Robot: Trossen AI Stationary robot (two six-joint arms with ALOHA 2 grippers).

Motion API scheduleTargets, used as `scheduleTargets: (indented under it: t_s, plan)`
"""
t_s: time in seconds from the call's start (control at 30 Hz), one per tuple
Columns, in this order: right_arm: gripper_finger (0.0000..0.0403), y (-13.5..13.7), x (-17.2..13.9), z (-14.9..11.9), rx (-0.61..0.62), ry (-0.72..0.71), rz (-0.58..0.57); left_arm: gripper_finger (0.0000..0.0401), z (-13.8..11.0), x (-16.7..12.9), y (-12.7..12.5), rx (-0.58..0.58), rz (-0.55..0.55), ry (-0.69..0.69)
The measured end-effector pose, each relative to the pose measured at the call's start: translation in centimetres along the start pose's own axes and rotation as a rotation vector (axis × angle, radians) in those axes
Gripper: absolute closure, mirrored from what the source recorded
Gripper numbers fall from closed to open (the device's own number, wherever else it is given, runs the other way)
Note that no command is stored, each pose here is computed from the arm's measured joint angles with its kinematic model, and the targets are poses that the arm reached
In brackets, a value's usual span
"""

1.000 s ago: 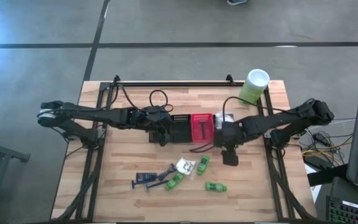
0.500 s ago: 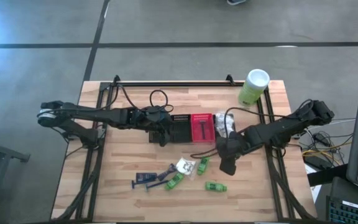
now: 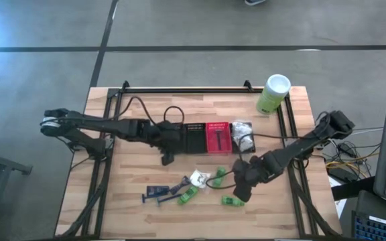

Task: Pick & Place Travel size toiletries
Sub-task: Put the blue shave cream into the left black basket

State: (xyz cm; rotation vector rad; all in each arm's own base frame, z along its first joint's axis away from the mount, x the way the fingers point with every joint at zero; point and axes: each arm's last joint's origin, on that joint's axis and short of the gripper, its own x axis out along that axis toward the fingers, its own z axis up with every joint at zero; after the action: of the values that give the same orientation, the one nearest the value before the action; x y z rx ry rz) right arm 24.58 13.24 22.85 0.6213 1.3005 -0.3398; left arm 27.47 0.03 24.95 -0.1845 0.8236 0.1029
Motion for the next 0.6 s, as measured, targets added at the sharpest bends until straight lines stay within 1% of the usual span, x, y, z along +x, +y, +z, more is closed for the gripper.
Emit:
scheduleTargets:
  t_s: [0.13,0.3,0.5,0.6]
  plan:
    - [0.016,0.4,0.4,-0.2,0.061,0.007,-0.011,0.016,-0.7,0.0,-0.6,0.019,-0.004,0.064]
    - [0.0156,0.7,1.0,0.0,0.122,0.012,-0.025,0.016,-1.1,-0.1,-1.6,0.011,-0.027,0.075]
    - [0.0171,0.9,1.1,0.0,0.118,0.014,-0.031,0.016,-1.5,-0.2,-3.1,-0.007,-0.06,0.085]
    - [0.0179,0.9,1.0,0.0,0.073,0.016,-0.035,0.016,-1.6,-0.3,-3.6,-0.051,-0.067,0.089]
